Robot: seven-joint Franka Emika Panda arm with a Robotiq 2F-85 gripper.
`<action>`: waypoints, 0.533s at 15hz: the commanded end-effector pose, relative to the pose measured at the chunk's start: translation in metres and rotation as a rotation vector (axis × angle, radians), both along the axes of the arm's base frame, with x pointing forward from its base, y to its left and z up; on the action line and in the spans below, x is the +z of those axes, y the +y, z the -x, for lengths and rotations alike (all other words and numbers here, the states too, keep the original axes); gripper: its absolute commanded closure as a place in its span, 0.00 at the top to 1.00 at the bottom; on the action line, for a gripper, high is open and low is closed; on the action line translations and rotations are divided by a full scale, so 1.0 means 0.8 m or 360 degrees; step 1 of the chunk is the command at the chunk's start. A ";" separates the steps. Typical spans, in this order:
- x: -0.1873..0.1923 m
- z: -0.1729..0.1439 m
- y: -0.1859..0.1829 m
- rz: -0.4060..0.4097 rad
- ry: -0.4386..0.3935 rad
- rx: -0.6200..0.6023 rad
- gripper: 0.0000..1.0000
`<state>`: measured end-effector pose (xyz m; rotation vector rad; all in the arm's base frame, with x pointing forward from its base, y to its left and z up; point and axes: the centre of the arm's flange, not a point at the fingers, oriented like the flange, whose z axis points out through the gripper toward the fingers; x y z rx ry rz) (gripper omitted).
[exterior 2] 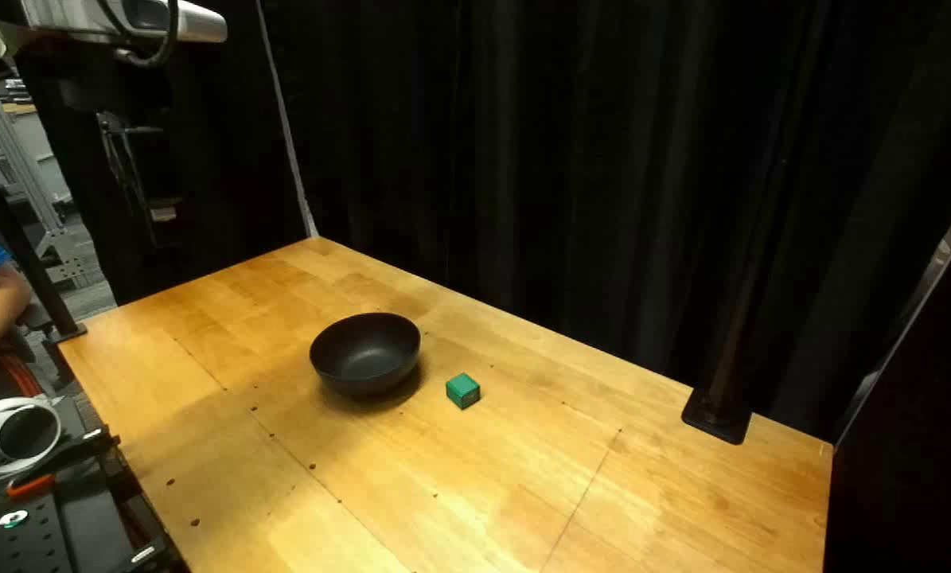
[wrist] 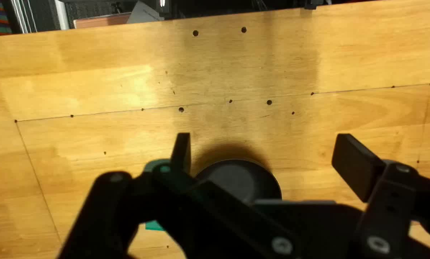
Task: Pick up the green cube and put it in the bowl
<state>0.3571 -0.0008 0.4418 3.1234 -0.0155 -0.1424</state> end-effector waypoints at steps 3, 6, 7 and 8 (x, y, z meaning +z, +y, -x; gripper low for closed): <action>0.003 -0.001 0.000 0.0000 -0.0010 0.0000 1.00; 0.003 -0.001 0.000 0.0000 -0.0010 0.0000 1.00; 0.004 -0.001 0.000 0.0000 -0.0010 0.0000 1.00; 0.004 -0.001 0.000 0.0000 -0.0010 0.0000 1.00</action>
